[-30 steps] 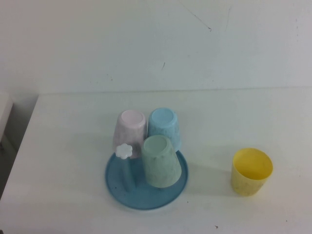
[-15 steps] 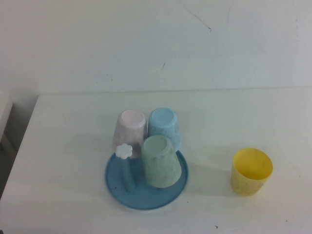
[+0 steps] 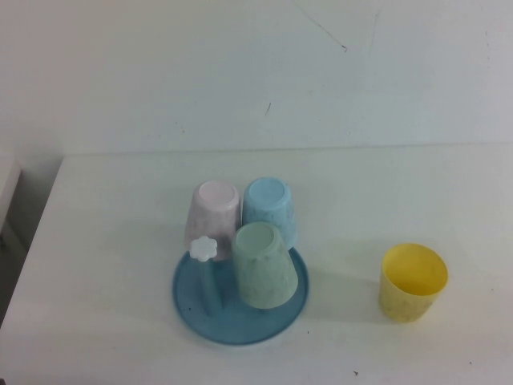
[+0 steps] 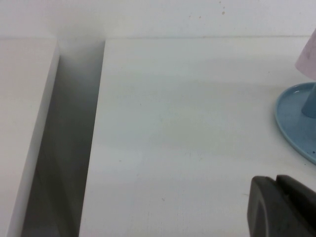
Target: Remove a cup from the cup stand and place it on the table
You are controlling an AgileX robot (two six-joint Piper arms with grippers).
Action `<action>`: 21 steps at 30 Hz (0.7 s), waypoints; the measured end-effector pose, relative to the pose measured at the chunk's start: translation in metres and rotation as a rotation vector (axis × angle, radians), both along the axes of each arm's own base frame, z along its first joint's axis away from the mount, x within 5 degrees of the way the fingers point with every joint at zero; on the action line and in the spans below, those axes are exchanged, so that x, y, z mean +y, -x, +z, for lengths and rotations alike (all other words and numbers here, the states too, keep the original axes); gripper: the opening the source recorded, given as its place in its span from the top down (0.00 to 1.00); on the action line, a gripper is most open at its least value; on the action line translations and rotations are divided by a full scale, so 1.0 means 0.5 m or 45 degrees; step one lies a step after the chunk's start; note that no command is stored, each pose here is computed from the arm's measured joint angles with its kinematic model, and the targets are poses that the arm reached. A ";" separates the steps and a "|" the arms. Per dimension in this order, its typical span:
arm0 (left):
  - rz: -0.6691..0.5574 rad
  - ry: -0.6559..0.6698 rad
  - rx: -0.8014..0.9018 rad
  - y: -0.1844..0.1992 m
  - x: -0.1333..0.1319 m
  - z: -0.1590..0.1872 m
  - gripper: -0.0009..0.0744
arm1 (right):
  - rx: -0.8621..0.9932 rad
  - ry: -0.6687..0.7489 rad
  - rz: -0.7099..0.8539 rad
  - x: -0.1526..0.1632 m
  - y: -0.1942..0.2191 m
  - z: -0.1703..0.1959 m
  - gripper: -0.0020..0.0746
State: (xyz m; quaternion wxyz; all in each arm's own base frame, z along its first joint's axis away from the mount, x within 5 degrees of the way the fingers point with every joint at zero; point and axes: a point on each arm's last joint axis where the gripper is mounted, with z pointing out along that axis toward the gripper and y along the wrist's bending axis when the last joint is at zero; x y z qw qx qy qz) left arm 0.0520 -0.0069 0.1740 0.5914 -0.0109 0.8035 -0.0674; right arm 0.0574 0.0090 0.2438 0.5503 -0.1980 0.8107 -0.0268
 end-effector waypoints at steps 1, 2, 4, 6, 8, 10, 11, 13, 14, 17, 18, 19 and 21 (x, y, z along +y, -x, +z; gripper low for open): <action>0.000 0.000 0.000 0.000 0.000 0.000 0.99 | -0.032 -0.021 -0.027 -0.001 -0.002 -0.009 0.98; 0.000 0.000 0.000 0.000 0.000 0.000 0.99 | -0.058 -0.042 -0.057 -0.002 -0.003 -0.020 0.98; 0.000 0.000 0.000 0.000 0.000 0.000 0.99 | -0.096 -0.079 -0.118 -0.006 -0.002 -0.040 0.98; 0.000 0.000 0.000 0.000 0.000 0.000 0.99 | -0.127 -0.097 -0.189 -0.013 0.001 -0.061 0.98; 0.000 0.000 0.000 0.000 0.000 0.000 0.99 | -0.151 -0.107 -0.255 -0.018 0.007 -0.078 0.98; 0.000 0.000 0.000 0.000 0.000 0.000 0.99 | -0.166 -0.118 -0.304 -0.022 0.010 -0.092 0.98; 0.000 0.000 0.000 0.000 0.000 0.000 0.99 | -0.166 -0.123 -0.327 -0.023 0.011 -0.101 0.98; 0.000 0.000 0.000 0.000 0.000 0.000 0.99 | -0.151 -0.130 -0.360 -0.025 0.012 -0.117 0.98; 0.000 0.000 0.000 0.000 0.000 0.000 0.99 | -0.138 -0.131 -0.371 -0.026 0.012 -0.126 0.98; 0.000 0.000 0.000 0.000 0.000 0.000 0.99 | -0.097 -0.140 -0.388 -0.027 0.011 -0.148 0.98; 0.000 0.000 0.000 0.000 0.000 0.000 0.99 | -0.094 -0.140 -0.389 -0.027 0.011 -0.149 0.98; 0.000 0.000 0.000 0.000 0.000 0.000 0.99 | -0.090 -0.142 -0.389 -0.027 0.012 -0.149 0.98; 0.000 0.000 0.000 0.000 0.000 0.000 0.99 | -0.070 -0.135 -0.389 -0.027 0.012 -0.152 0.98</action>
